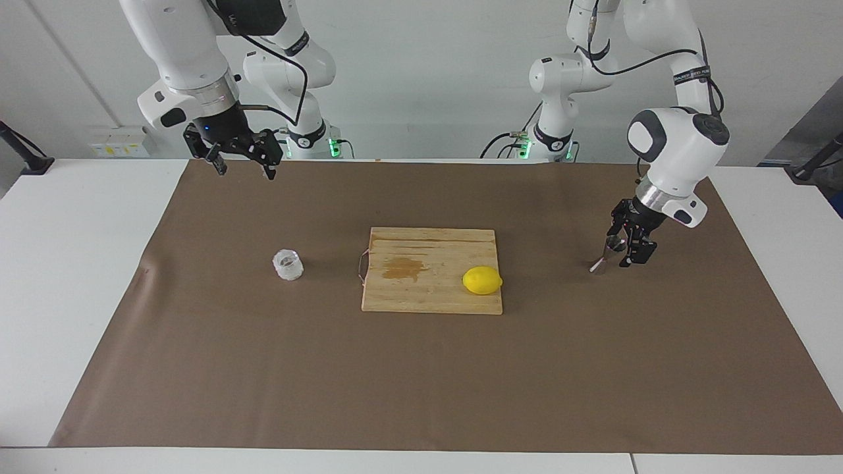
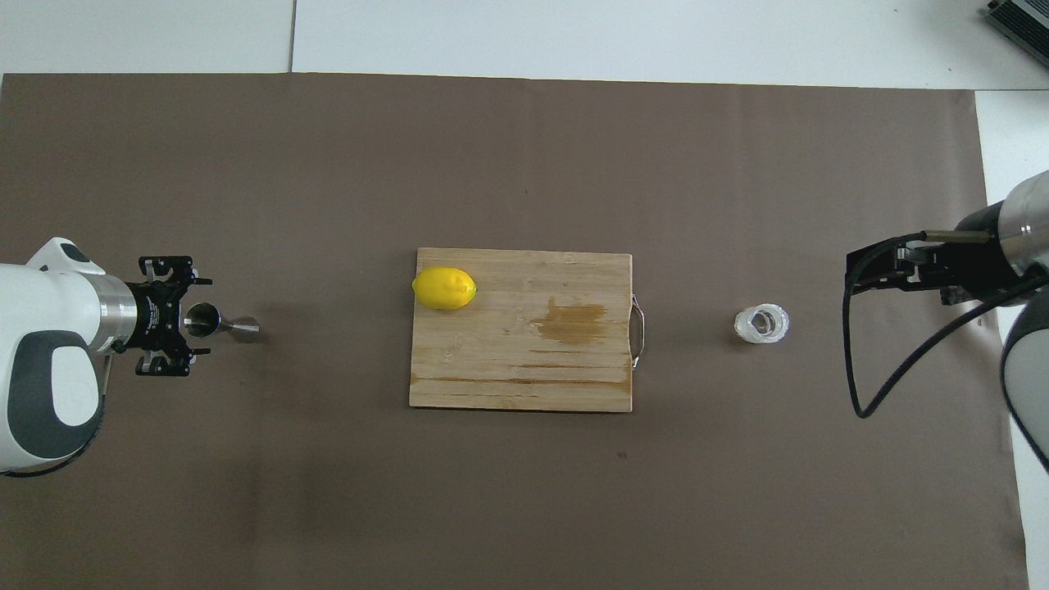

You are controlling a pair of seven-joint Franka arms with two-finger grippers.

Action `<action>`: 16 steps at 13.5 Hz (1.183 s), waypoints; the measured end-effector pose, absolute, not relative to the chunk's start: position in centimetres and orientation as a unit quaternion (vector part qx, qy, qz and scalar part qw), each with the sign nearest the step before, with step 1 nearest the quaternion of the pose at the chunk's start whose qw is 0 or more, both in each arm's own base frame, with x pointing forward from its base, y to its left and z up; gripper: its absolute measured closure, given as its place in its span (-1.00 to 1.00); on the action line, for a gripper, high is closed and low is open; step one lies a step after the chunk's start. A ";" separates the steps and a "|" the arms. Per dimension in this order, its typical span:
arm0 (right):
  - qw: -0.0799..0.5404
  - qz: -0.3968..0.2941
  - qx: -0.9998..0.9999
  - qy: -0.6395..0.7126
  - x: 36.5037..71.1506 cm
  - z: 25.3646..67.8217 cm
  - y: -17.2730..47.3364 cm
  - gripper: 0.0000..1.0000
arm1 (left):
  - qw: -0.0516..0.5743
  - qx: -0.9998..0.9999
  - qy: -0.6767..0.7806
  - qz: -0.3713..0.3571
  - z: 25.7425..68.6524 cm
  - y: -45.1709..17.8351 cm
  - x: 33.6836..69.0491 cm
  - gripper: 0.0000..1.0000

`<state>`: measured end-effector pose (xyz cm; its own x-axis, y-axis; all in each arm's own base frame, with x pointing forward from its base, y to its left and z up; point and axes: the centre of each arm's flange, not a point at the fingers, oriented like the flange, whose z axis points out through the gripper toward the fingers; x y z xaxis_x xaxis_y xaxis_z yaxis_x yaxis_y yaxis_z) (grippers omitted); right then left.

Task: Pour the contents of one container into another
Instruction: 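Close the left gripper around the small metal cup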

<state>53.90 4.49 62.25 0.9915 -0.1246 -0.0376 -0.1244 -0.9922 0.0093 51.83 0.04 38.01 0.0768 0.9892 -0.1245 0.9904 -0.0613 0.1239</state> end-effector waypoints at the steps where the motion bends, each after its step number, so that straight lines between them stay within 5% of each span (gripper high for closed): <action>1: 0.003 -0.019 0.998 -0.062 53.9 62.3 4.5 -1.00 | 0.090 0.726 0.682 -0.001 38.0 0.0 51.9 -1.00; 16: 0.003 -0.019 0.998 -0.062 53.9 62.3 4.5 -1.00 | 0.094 0.727 0.680 0.005 37.4 -1.0 51.6 -1.00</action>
